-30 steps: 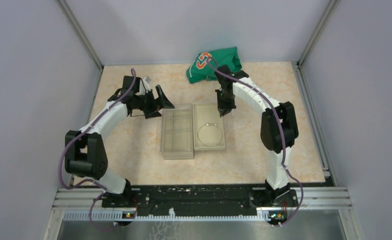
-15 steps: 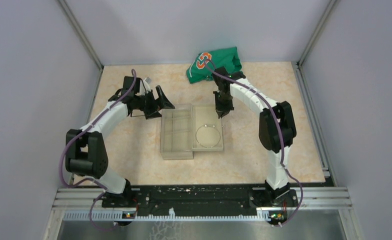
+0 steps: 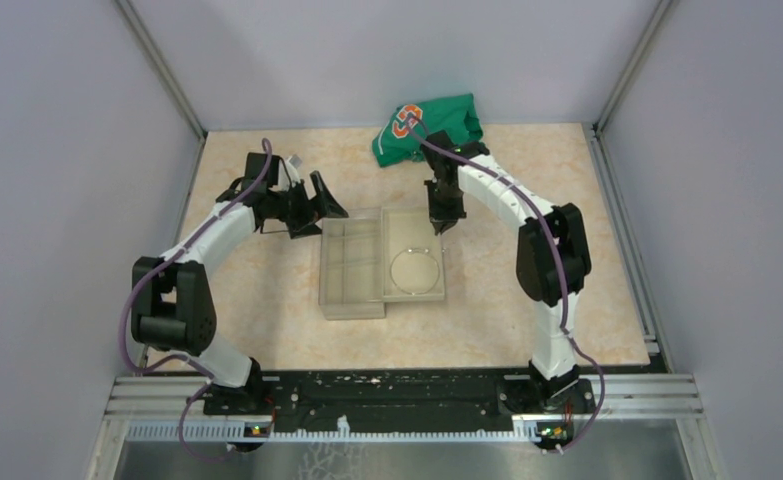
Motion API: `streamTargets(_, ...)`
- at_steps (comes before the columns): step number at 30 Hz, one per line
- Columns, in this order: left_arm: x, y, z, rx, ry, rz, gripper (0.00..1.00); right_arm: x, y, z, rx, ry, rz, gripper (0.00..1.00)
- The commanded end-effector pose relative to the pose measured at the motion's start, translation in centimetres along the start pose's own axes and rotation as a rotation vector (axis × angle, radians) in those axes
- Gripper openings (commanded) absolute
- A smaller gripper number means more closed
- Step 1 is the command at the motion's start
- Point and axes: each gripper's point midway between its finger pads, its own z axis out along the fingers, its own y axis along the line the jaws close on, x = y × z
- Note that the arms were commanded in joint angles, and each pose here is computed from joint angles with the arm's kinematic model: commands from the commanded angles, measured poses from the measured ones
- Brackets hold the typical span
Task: Organize the mixed jewelry
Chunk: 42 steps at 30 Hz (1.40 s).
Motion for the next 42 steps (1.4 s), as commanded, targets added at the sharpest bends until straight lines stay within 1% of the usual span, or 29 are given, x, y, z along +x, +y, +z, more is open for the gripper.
streamTargets(1, 0.0, 0.0, 0.4, 0.018, 0.008, 0.000, 0.98, -1.8, 3.5, -2.5, -0.127, -0.052, -0.015, 0.00)
streamTargets(7, -0.1, 0.0, 0.5, 0.020, 0.005, 0.001, 0.98, -1.6, 3.8, -3.2, -0.145, -0.038, -0.037, 0.00)
streamTargets(14, -0.2, -0.1, 0.5, 0.023, 0.004, 0.002, 0.98, -1.2, 3.7, -3.3, -0.156, -0.018, -0.106, 0.00)
streamTargets(22, 0.0, -0.5, 0.7, 0.047, 0.013, -0.006, 0.98, -0.7, 4.6, -2.6, -0.194, 0.016, -0.119, 0.00)
streamTargets(26, -0.1, -0.6, 0.8, 0.055, 0.012, -0.011, 0.99, -0.3, 4.5, -2.4, -0.177, 0.033, -0.138, 0.00)
streamTargets(34, -0.4, -0.6, 0.8, 0.046, 0.011, 0.000, 0.99, -0.7, 2.8, -3.0, -0.108, -0.003, -0.166, 0.00)
streamTargets(42, -0.4, -0.4, 0.8, 0.034, 0.021, 0.012, 0.99, -0.8, 1.8, -3.9, -0.093, -0.015, -0.204, 0.00)
